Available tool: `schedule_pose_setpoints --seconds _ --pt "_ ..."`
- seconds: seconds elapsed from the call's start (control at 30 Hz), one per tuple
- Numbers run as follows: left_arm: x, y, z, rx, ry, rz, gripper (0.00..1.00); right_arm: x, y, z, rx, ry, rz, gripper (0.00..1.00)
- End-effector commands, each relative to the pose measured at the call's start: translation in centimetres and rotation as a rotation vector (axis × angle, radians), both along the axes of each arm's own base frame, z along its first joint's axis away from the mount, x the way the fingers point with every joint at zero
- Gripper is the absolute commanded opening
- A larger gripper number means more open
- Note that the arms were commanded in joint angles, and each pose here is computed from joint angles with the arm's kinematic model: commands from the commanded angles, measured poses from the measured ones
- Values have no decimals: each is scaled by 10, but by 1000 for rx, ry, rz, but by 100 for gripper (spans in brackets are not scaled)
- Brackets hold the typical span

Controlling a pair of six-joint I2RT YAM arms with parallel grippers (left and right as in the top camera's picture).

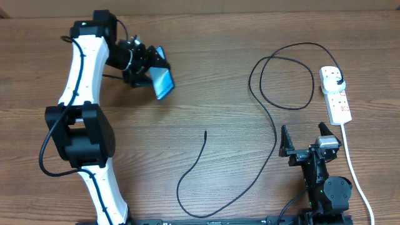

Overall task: Plug charger to phone and switch on socket
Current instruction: 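Lift the phone with the left gripper and tilt it upright, then hold the phone raised upright in the left gripper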

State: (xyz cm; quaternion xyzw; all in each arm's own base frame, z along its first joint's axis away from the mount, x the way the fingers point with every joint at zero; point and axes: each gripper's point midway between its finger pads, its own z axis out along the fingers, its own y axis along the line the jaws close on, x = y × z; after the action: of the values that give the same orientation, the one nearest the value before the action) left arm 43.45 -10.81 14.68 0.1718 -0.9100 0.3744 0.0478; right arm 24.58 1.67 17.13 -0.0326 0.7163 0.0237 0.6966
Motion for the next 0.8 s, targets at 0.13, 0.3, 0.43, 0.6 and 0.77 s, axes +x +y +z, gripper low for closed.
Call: schedule_pose_setpoints --seconds 0.13,0.3,0.43,0.6,0.77 --pt "-10 -40 47 -289 162 77 4 0 1 -2 3 -4 4 100" --pt "-16 -53 78 -480 219 74 4 0 1 -2 3 -4 4 100" --pt "-17 -57 94 -580 238 74 4 0 1 -2 3 -4 4 100" --pt "-16 -59 106 -652 240 71 4 0 1 -2 3 -4 4 100" --pt "-16 -60 114 -696 253 74 4 0 1 -2 3 -5 4 100"
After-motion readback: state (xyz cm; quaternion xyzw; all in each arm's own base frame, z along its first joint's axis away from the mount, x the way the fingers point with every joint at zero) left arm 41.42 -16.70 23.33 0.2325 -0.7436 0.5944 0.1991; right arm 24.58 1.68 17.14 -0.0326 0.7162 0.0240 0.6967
